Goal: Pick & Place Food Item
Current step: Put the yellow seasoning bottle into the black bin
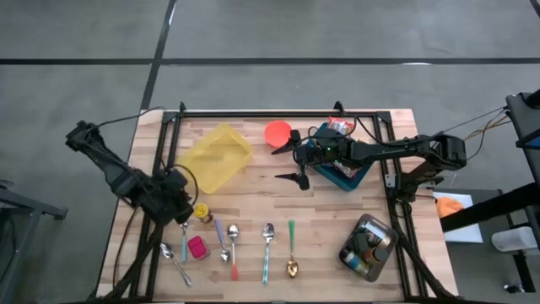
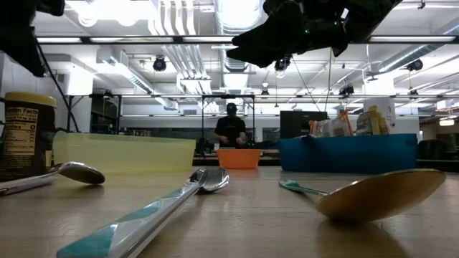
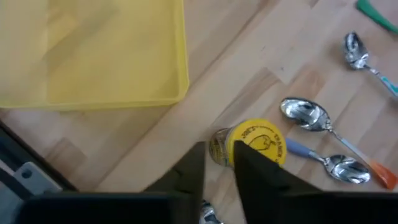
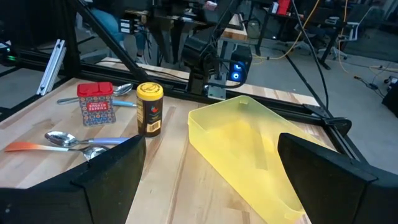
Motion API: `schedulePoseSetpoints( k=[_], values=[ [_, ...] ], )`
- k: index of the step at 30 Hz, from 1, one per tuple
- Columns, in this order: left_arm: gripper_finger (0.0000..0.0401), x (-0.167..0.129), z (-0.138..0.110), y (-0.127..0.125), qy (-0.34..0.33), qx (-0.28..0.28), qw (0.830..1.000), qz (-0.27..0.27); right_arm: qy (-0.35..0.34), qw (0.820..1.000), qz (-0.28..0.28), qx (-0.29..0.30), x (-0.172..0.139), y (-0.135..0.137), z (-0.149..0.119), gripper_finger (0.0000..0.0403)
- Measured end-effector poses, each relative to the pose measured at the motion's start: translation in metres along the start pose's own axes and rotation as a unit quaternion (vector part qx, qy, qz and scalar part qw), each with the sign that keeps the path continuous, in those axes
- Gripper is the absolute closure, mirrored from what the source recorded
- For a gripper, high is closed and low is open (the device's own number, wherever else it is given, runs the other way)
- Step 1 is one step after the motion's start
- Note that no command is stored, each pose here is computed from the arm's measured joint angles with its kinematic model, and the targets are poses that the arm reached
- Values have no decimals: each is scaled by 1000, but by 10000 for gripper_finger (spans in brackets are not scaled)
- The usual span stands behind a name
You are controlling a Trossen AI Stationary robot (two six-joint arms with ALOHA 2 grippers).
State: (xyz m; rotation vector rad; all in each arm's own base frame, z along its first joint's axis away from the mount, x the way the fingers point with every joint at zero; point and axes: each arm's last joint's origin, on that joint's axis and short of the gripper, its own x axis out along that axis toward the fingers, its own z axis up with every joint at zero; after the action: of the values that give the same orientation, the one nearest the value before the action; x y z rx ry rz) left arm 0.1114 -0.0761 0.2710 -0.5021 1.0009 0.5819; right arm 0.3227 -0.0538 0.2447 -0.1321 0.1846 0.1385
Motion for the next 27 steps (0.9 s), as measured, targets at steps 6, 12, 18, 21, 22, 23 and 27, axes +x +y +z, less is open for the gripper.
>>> schedulePoseSetpoints(
  k=[6, 12, 18, 21, 22, 23, 27],
  values=[
    [173, 1, -9, -7, -19, 7, 1000, 2, 0, 1000, 0, 0, 0, 0, 0, 40],
    [91, 3, -17, -16, -32, 8, 999, 3, 0, 1000, 0, 0, 0, 0, 0, 40],
    [68, 11, -24, -31, -31, 21, 999, -1, 0, 1000, 0, 0, 0, 0, 0, 40],
    [68, 16, -27, -36, -32, 44, 998, 15, 0, 1000, 0, 0, 0, 0, 0, 40],
    [68, 17, -27, -38, -33, 49, 998, 19, 0, 1000, 0, 0, 0, 0, 0, 40],
    [68, 18, -28, -39, -33, 53, 998, 22, 0, 1000, 0, 0, 0, 0, 0, 40],
    [68, 24, -31, -44, -32, 64, 997, 38, 0, 1000, 0, 0, 0, 0, 0, 40]
  ],
)
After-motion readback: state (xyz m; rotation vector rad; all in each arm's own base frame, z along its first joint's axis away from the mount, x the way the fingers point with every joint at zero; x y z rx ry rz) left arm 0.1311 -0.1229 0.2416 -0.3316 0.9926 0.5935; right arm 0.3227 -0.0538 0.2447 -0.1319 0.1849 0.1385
